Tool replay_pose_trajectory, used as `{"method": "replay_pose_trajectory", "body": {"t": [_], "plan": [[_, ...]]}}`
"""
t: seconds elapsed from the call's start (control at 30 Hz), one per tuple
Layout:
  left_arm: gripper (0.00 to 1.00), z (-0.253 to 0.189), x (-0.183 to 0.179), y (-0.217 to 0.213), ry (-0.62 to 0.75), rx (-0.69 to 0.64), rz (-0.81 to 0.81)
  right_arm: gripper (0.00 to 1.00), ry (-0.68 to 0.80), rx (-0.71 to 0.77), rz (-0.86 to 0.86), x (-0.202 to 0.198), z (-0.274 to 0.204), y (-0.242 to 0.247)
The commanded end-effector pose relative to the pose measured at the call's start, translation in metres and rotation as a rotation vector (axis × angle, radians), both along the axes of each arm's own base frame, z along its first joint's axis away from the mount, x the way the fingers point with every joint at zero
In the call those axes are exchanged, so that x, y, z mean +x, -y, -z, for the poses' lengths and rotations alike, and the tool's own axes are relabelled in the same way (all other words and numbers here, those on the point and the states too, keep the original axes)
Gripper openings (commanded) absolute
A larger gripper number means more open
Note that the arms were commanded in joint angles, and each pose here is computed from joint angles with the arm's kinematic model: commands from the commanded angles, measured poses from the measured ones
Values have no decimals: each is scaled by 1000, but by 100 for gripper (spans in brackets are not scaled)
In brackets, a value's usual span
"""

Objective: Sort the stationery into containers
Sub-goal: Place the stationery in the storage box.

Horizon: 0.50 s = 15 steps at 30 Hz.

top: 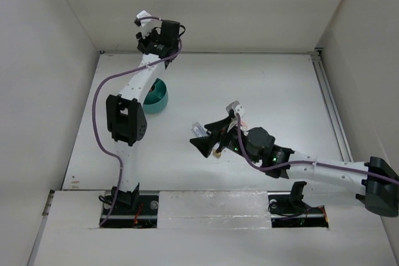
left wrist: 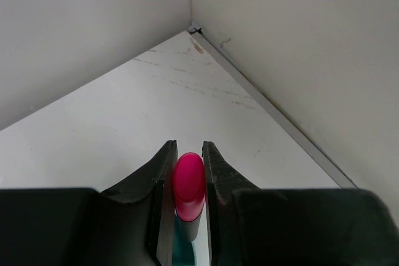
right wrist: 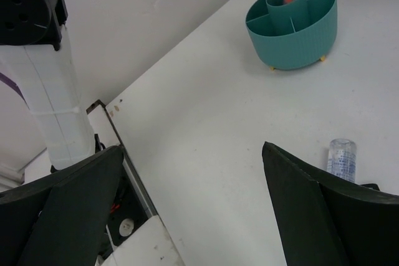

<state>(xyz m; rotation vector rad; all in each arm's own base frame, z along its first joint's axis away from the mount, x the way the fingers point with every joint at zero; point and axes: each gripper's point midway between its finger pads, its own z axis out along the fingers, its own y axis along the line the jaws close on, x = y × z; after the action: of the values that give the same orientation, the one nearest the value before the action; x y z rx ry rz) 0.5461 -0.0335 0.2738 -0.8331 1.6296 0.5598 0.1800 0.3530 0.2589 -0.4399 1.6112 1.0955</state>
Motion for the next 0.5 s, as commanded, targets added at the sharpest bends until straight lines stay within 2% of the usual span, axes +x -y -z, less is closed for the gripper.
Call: {"method": "replay_pose_trajectory", "body": {"t": [0.0,0.33,0.47], "plan": [[0,19,3,2,-35,16,-4,99,16,41,-21,-7,-11,0],[0,63,-4,2,-89,-2,-19,99,17,42,-30,-10,-9,3],[0,66,-5,1,-99,2,-19,99,17,42,-30,-11,-8,5]]}}
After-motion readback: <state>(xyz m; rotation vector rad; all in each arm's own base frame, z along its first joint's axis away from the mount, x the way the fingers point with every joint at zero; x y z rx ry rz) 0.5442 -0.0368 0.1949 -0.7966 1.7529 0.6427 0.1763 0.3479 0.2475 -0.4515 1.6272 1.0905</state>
